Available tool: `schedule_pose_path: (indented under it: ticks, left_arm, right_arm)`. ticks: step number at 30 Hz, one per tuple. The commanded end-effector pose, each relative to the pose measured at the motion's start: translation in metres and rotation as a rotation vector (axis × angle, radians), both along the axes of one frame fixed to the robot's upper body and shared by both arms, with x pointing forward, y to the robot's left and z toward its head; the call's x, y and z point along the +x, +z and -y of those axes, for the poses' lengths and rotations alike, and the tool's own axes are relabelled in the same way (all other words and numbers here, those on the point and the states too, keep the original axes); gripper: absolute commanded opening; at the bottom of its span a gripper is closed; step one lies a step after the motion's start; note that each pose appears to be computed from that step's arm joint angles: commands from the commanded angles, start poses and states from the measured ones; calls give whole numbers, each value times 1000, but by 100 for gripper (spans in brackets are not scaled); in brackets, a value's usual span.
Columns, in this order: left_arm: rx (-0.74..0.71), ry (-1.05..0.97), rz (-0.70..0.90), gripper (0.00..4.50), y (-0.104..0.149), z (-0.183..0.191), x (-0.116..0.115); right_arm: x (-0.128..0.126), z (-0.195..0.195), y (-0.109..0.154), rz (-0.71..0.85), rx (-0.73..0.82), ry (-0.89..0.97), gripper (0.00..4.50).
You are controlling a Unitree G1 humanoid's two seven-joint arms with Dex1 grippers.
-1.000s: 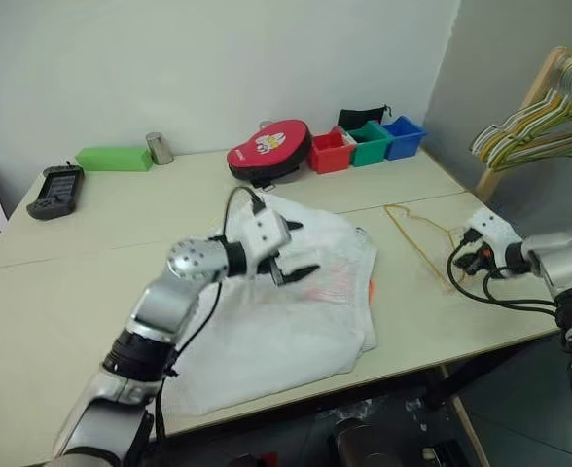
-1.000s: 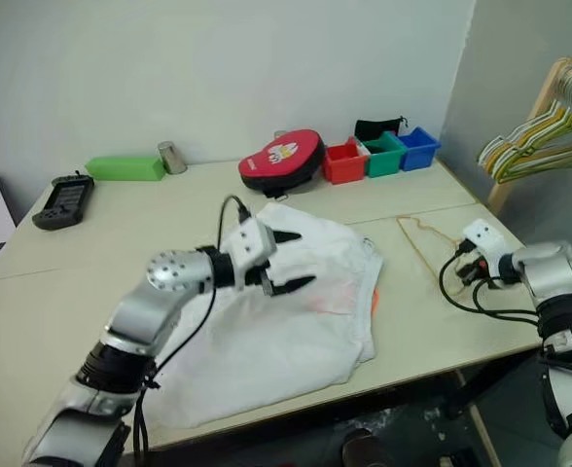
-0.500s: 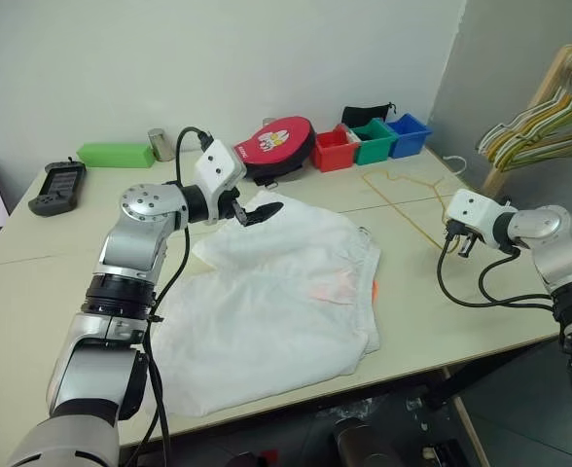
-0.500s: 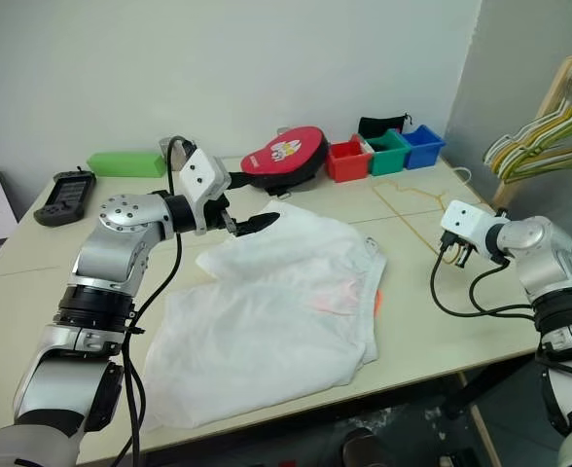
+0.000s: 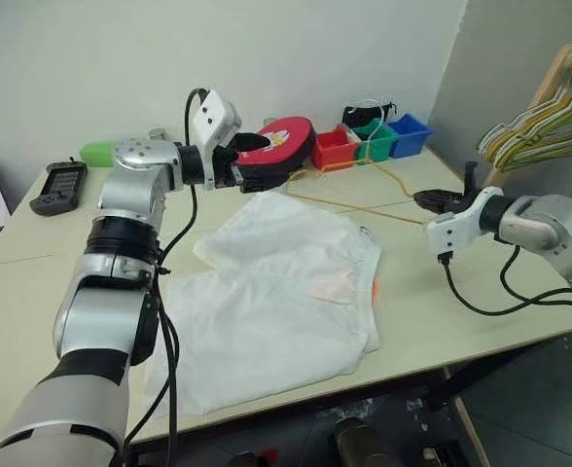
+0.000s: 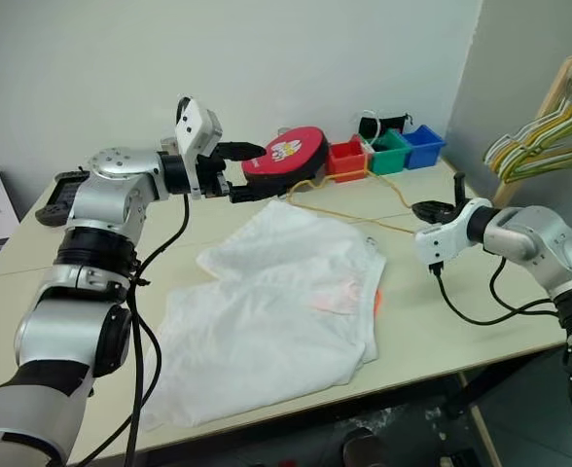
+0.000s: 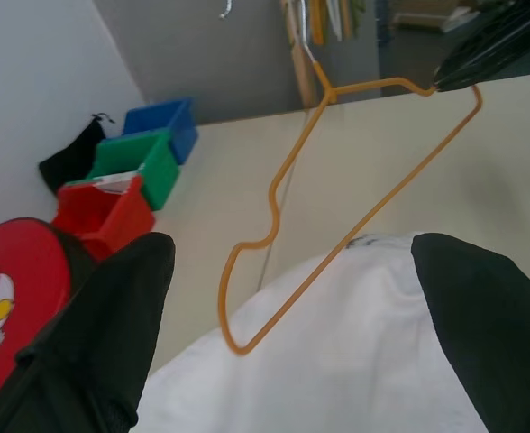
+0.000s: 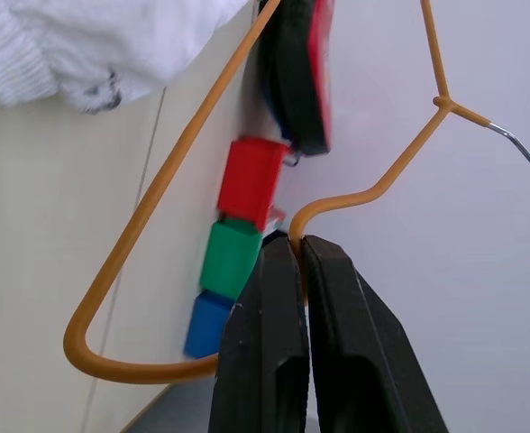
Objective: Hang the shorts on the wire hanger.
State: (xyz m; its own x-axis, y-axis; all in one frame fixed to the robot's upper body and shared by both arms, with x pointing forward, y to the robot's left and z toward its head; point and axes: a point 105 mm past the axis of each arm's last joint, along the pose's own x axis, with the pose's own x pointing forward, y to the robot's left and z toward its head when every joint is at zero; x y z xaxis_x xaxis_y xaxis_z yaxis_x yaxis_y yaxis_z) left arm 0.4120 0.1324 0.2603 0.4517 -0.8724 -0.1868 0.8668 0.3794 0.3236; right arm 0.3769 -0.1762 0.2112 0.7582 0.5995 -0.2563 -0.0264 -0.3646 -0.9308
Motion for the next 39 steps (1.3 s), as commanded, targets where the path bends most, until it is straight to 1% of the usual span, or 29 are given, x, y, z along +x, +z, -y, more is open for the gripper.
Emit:
schedule_pose_path:
  ticks: [1,3,6,8,13,15,17,18,19,20,21,22,25,26,31,34,36,39]
  left_arm:
    - [118,-44,31,450,0,1,0]
    - [167,-38,44,450,-5,1,3]
    - [188,-56,39,450,-7,2,3]
    - [244,-74,22,450,-15,1,3]
    - [372,-178,-85,450,-39,-6,-10]
    - [399,-196,-108,450,-44,-9,-13]
    - [410,-184,-103,414,-47,-10,-12]
    - [412,-178,-101,406,-48,-11,-11]
    - [415,-176,-98,371,-49,-11,-10]
    - [417,-176,-97,358,-49,-11,-10]
    - [419,-176,-96,322,-50,-11,-10]
    - [420,-174,-93,312,-50,-11,-10]
    - [412,-172,-97,245,-50,-10,-10]
    - [413,-171,-96,216,-51,-10,-10]
    - [406,-164,-94,121,-51,-11,-9]
    - [409,-165,-94,44,-52,-11,-9]
    - [409,-167,-96,4,-53,-12,-10]
    - [408,-170,-97,1,-53,-12,-10]
  right_arm:
    - [-10,-21,23,108,15,104,4]
    - [-14,-28,25,119,15,134,4]
    - [-18,-33,26,132,13,161,4]
    - [-22,-39,27,145,9,185,4]
    - [-22,-44,33,175,26,195,4]
    - [-21,-44,34,180,27,192,4]
    - [-20,-42,35,188,30,186,0]
    - [-19,-42,35,190,30,184,0]
    - [-19,-43,36,194,32,186,0]
    - [-19,-43,36,196,33,187,0]
    - [-20,-43,37,199,34,188,0]
    - [-20,-44,37,200,37,190,0]
    - [-19,-45,38,203,41,190,0]
    - [-18,-46,38,205,42,190,0]
    - [-17,-46,38,203,46,189,0]
    - [-16,-46,38,201,57,185,0]
    - [-14,-46,38,201,59,180,0]
    - [-12,-44,37,195,61,169,0]
